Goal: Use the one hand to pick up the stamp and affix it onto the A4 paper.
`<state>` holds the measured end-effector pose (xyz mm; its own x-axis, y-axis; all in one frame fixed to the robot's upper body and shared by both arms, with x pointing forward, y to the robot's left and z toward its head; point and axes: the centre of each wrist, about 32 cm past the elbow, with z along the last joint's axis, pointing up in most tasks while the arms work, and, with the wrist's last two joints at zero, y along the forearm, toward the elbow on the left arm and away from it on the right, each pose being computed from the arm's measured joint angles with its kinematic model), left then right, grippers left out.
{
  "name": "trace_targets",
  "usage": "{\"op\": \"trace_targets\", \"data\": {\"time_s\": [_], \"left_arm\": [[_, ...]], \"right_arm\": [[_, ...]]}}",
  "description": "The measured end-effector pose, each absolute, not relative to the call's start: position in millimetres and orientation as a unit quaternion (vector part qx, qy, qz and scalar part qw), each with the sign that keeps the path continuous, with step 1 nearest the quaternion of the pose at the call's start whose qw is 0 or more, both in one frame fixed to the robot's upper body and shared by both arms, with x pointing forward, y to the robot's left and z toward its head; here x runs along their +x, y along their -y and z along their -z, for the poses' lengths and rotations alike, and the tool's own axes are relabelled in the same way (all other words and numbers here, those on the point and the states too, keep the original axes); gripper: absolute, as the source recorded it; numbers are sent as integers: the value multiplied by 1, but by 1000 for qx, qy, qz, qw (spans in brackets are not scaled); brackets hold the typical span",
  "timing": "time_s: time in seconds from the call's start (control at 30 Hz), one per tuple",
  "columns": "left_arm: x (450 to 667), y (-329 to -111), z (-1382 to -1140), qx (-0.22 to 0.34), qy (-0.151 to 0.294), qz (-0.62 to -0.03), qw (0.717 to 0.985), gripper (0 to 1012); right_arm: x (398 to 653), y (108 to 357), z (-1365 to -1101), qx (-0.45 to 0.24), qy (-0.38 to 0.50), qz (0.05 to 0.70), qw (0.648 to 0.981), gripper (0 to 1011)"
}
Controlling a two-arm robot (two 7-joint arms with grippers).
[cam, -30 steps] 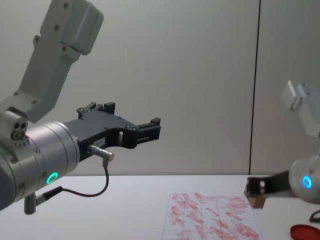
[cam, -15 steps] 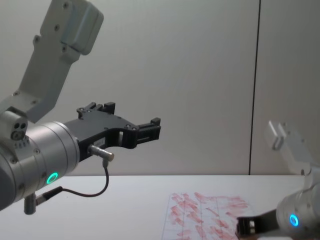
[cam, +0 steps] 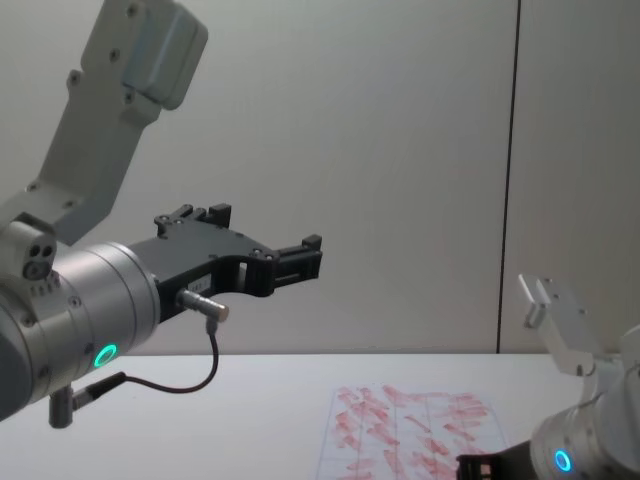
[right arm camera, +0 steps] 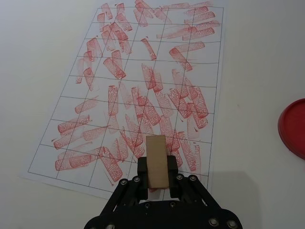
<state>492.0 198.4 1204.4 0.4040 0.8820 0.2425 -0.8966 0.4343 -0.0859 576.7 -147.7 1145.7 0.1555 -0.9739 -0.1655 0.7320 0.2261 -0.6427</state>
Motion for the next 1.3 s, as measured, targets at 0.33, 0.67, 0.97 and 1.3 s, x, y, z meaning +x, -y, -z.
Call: {"op": "trace_targets", "data": {"time_s": [0.33,0.67,0.97,1.3], "left_arm": [[492,-198,-1204,29,126,-531,837,993],[492,-198,-1204,29,126,-531,837,993],[492,-198,-1204,29,126,-531,837,993],[492,-198,-1204,29,126,-531,837,993]], "right_arm": [[586,144,-1140,-219,-296,578,728,219],[590,143,-1138,-224,-304,578,723,219],[592,142,-1138,-234,-307,580,718,218],[591,142,-1140,-237,-306,583,714,218]]}}
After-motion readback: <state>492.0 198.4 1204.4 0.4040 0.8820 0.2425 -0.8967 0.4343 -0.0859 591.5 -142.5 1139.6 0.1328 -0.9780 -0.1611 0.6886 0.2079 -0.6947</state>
